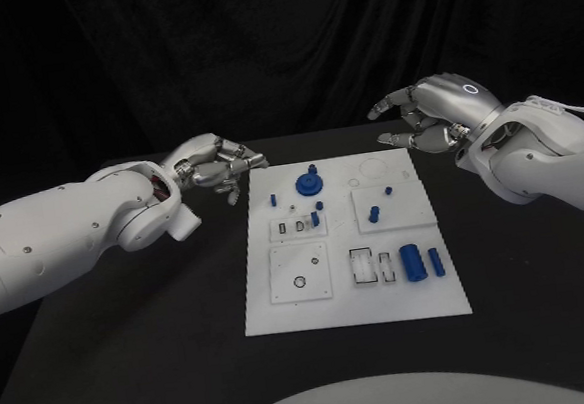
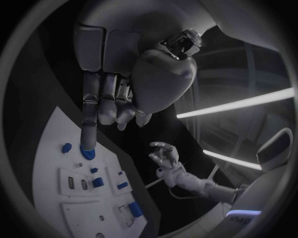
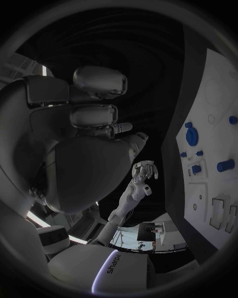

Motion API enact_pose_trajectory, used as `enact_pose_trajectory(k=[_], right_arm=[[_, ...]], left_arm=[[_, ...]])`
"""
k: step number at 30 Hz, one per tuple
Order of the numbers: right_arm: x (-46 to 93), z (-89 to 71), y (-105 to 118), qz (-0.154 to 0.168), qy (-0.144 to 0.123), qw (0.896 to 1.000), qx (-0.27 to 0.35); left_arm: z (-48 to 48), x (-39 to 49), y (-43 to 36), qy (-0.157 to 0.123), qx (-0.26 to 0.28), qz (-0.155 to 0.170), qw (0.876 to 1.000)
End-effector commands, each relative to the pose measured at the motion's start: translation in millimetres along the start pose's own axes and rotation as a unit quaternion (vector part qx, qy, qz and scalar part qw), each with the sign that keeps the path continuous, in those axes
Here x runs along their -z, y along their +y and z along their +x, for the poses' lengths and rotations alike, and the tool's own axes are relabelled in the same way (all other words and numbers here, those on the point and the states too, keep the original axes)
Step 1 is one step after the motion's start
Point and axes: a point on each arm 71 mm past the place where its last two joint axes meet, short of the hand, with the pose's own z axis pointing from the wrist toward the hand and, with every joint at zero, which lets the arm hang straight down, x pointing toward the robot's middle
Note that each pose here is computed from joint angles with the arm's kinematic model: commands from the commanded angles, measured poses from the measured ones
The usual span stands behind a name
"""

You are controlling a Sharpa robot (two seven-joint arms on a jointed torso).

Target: Assemble the parts on the task board

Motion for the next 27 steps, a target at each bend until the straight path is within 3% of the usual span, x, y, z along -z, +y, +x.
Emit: enact_pose_trajectory(k=[1, 4, 8, 17, 22, 27], right_arm=[[0.0, 3.0, -1, 0.011, 0.014, 1.000, -0.004], [-0.5, 3.9, -1, 0.014, 0.018, 1.000, -0.006], [-0.2, 4.7, -1, 0.020, 0.024, 0.999, -0.007], [0.6, 5.8, -5, 0.035, 0.034, 0.999, -0.006], [0.1, 6.7, -5, 0.040, 0.039, 0.998, -0.006], [0.0, 7.3, -6, 0.043, 0.043, 0.998, -0.005]], left_arm=[[5.1, -3.1, -3.5, 0.010, -0.246, -0.027, 0.969], [14.0, -7.1, -10.5, 0.023, -0.284, -0.039, 0.958], [26.6, -15.0, -17.2, 0.049, -0.300, -0.084, 0.949], [43.6, -35.8, -26.9, 0.089, -0.254, -0.202, 0.942], [50.5, -45.2, -33.0, 0.097, -0.251, -0.229, 0.935], [56.5, -51.3, -40.7, 0.092, -0.249, -0.230, 0.936]])
